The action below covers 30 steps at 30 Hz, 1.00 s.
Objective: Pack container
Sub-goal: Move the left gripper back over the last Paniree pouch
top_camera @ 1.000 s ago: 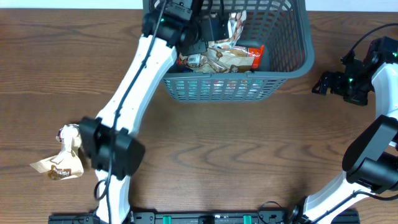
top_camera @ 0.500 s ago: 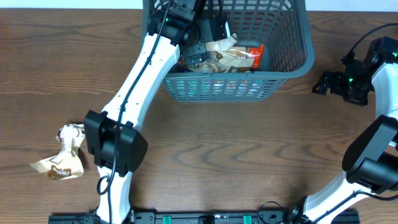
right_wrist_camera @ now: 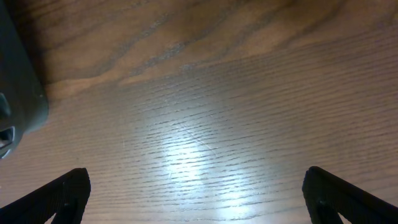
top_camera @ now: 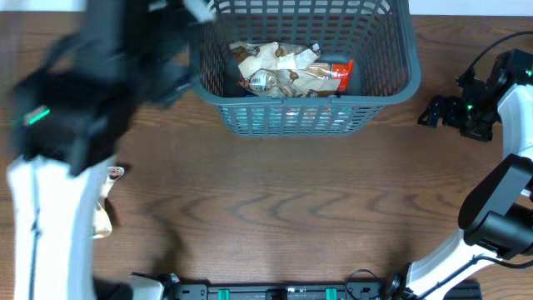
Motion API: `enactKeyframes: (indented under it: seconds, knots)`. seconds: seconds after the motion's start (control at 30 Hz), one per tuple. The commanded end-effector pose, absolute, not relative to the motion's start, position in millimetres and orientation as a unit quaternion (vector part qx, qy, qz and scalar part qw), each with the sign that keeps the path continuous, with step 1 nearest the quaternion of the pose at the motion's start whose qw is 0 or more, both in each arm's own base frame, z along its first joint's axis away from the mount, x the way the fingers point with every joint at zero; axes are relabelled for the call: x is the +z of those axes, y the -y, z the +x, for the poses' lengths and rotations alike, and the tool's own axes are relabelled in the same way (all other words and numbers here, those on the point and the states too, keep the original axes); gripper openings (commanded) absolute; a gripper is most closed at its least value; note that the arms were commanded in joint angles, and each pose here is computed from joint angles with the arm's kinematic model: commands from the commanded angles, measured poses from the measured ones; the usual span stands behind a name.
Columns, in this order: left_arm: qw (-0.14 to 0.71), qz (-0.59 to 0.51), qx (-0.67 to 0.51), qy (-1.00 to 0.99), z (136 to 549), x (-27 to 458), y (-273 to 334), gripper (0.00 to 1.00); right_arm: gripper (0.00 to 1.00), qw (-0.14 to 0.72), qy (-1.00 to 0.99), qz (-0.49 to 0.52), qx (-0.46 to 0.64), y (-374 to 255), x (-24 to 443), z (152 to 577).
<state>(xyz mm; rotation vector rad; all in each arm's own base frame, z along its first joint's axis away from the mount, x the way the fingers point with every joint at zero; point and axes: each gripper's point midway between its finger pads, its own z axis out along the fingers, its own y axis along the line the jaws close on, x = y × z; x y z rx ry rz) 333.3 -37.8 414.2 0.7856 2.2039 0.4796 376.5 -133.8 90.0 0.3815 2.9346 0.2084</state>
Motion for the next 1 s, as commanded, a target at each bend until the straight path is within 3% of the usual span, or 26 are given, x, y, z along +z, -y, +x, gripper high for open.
enactKeyframes:
  seconds: [0.0, 0.2, 0.47, 0.97]
  knots:
    - [0.312, 0.190, 0.173, -0.915, 296, 396, -5, 0.99, 0.99, 0.086, -0.987, 0.116, 0.074, 129, 90, 377]
    - [0.286, 0.107, 0.152, -0.940, 231, 390, -27, 0.99, 0.99, 0.084, -0.987, 0.114, 0.075, 126, 89, 377]
    - [0.238, 0.034, 0.149, -0.959, 182, 352, -46, 0.99, 0.99, 0.089, -0.987, 0.110, 0.073, 125, 90, 380]
    - [0.078, 0.006, 0.152, -0.985, 209, 170, -79, 0.99, 0.99, 0.091, -0.988, 0.107, 0.072, 126, 90, 381]
